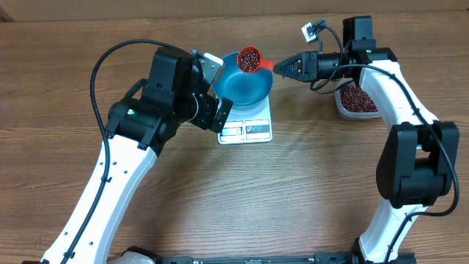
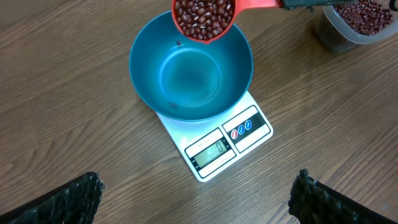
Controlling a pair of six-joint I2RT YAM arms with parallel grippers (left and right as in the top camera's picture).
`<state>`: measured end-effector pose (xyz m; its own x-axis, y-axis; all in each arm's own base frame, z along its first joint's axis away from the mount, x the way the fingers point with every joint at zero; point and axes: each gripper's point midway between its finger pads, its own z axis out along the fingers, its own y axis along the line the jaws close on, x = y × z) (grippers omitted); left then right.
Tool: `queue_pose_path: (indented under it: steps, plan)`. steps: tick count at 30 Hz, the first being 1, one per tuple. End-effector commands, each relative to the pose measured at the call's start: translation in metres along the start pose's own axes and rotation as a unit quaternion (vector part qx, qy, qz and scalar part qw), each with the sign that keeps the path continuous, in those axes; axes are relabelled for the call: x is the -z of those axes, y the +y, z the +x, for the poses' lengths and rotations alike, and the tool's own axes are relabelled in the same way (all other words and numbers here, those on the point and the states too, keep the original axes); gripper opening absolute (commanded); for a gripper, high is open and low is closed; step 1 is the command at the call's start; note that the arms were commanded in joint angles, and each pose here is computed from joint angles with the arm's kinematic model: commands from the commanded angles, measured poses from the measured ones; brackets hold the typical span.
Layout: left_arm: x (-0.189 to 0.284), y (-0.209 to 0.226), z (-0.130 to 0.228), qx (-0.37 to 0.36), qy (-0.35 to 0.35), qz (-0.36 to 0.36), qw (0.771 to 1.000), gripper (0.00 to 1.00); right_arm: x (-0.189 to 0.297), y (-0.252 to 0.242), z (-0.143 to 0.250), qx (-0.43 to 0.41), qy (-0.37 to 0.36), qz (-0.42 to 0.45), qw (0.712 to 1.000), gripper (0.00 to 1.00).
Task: Scoop item into bowl and weigh 150g on scale
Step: 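Tilt the scoop with the right gripper to pour beans into bowl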
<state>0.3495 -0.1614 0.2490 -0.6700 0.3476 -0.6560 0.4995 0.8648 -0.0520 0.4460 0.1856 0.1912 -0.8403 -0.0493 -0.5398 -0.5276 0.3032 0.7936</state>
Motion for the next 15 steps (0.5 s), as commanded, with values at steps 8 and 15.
queue_pose_path:
  steps: [8, 15]
  plan:
    - [0.0035, -0.0004, -0.0045, -0.008, -0.008, 0.005, 1.0, 1.0, -0.0121, -0.003, -0.0034, 0.163, 0.012, 0.026, 0.986, 0.04]
    - [0.0035, -0.0004, -0.0045, -0.008, -0.008, 0.005, 1.0, 1.0, -0.0121, -0.003, -0.0034, 0.24, 0.014, 0.025, 0.97, 0.04]
